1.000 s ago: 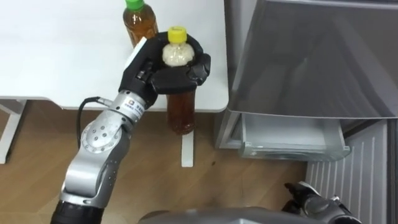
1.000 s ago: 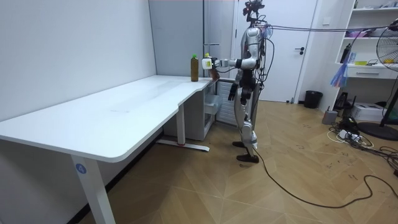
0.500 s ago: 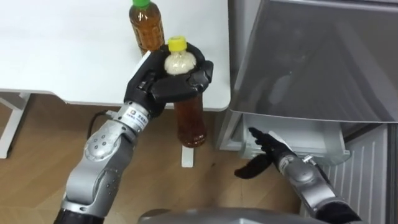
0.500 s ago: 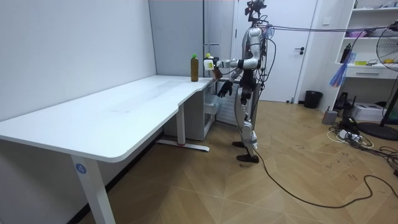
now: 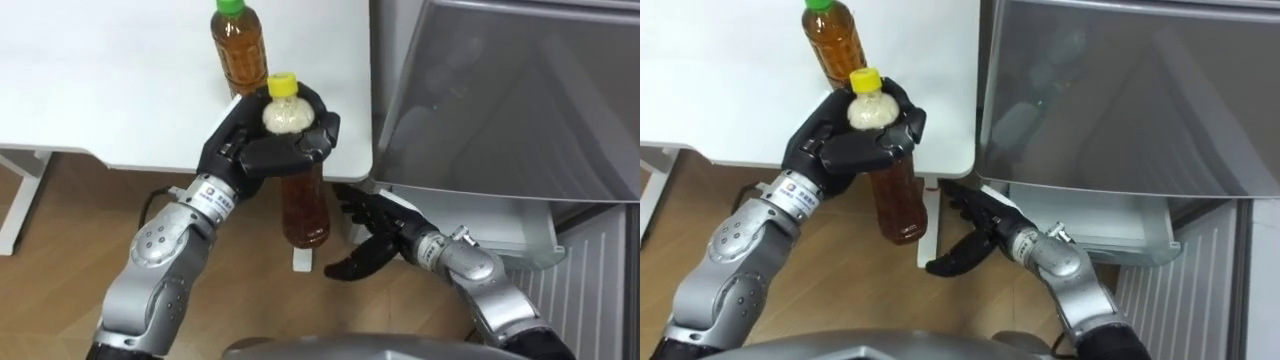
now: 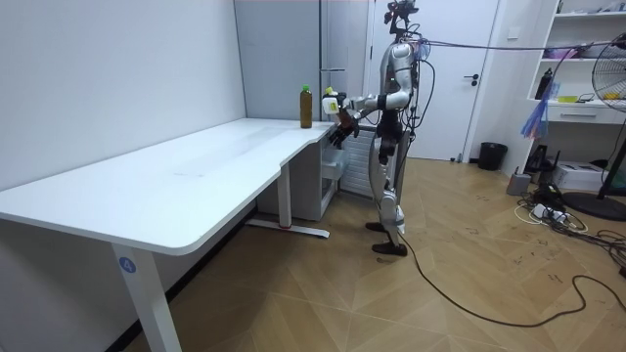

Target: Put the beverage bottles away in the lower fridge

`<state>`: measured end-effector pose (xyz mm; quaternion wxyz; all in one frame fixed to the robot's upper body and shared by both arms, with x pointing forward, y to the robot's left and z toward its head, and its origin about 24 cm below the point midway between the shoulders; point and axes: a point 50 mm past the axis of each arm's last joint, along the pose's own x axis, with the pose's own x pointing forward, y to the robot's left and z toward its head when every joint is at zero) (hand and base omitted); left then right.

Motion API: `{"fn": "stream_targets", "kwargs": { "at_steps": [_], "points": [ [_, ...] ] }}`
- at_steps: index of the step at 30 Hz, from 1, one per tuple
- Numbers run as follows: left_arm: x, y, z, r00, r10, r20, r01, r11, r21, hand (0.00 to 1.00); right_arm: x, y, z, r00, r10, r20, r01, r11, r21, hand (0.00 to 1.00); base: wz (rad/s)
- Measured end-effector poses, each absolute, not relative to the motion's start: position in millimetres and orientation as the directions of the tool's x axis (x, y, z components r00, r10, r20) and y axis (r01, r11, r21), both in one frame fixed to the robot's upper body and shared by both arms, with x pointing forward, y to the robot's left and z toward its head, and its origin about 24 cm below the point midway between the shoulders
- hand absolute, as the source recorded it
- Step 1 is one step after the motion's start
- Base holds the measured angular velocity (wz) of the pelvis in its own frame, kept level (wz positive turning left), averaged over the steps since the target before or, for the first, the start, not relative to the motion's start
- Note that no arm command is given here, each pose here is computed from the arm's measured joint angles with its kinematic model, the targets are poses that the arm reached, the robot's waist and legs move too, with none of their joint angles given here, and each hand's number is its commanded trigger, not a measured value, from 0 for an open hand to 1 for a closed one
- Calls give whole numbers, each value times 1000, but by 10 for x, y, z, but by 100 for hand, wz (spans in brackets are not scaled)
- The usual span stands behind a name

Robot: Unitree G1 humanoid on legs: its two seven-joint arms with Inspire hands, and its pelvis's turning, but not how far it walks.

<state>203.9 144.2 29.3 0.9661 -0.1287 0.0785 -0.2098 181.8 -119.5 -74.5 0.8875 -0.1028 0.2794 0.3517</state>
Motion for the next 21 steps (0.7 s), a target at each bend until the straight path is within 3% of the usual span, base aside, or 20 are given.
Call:
{"fn": "stream_targets", "kwargs": {
  "at_steps": [6,11,21],
  "points": [
    [2017,1412,275,894,-436,-106,393,875,-284,100,1814,-1099,-665,532,657,-534,-745,663,74,0,3],
    [1985,1299,246,871,-477,-118,433,858,-275,100,1735,-1050,-661,402,757,-515,-816,552,174,0,3],
    [1925,1258,209,844,-521,-128,474,836,-277,100,1687,-1078,-664,318,813,-489,-814,498,300,0,0]
  ]
}}
